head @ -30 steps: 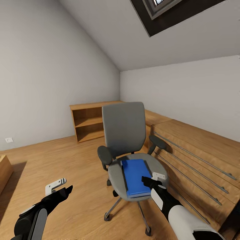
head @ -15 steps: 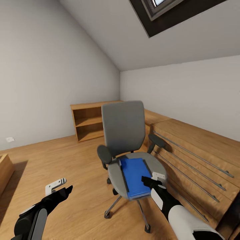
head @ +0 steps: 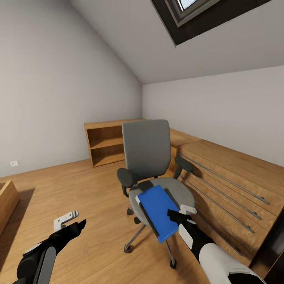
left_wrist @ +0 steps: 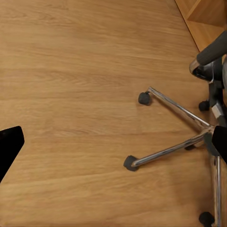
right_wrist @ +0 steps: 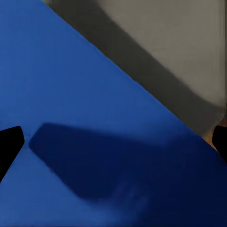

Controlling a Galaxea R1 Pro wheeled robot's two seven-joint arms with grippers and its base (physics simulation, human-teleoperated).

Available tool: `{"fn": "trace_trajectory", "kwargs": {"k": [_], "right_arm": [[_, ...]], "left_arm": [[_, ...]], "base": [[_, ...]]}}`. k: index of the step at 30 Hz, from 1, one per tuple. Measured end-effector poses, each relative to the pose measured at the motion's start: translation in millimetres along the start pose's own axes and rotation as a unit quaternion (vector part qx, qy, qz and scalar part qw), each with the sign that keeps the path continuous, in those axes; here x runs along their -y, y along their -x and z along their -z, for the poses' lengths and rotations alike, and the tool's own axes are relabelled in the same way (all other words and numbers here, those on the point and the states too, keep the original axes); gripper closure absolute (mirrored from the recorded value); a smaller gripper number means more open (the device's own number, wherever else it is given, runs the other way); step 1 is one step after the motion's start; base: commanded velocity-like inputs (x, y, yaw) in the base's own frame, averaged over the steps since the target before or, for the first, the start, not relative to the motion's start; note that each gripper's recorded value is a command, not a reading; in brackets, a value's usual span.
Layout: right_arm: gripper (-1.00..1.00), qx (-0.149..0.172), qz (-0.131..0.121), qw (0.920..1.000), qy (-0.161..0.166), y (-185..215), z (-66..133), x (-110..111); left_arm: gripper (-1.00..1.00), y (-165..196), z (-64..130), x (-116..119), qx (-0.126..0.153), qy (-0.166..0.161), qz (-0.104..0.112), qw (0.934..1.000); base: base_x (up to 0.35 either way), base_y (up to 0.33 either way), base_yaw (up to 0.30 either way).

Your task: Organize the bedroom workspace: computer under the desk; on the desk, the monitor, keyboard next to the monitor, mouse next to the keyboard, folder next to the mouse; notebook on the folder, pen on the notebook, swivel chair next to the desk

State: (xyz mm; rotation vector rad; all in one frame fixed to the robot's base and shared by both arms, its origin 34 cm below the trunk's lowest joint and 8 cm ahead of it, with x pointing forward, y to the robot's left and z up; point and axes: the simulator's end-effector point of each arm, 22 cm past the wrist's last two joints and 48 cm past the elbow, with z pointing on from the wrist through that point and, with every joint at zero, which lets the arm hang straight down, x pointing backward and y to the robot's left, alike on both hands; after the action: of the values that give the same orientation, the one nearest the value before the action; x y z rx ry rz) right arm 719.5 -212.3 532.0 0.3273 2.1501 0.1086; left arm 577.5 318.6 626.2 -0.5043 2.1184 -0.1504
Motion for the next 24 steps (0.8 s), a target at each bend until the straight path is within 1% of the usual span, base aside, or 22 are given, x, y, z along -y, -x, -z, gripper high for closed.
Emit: {"fn": "trace_trajectory", "kwargs": {"k": [12, 24], "right_arm": [[-1.00, 0.000, 0.000, 1.0000, 0.000, 0.0, 0.0, 0.1], [-1.00, 0.001, 0.000, 1.0000, 0.000, 23.8, 10.1, -6.1]], "left_arm": [[-1.00, -0.4, 0.0, 1.0, 0.000, -0.001, 0.000, 1.0000], [-1.00, 21.8, 10.1, 10.7, 0.000, -0.001, 0.000, 1.0000]], "base": [[0.000, 0.000, 0.000], [0.000, 0.000, 0.000]]}}
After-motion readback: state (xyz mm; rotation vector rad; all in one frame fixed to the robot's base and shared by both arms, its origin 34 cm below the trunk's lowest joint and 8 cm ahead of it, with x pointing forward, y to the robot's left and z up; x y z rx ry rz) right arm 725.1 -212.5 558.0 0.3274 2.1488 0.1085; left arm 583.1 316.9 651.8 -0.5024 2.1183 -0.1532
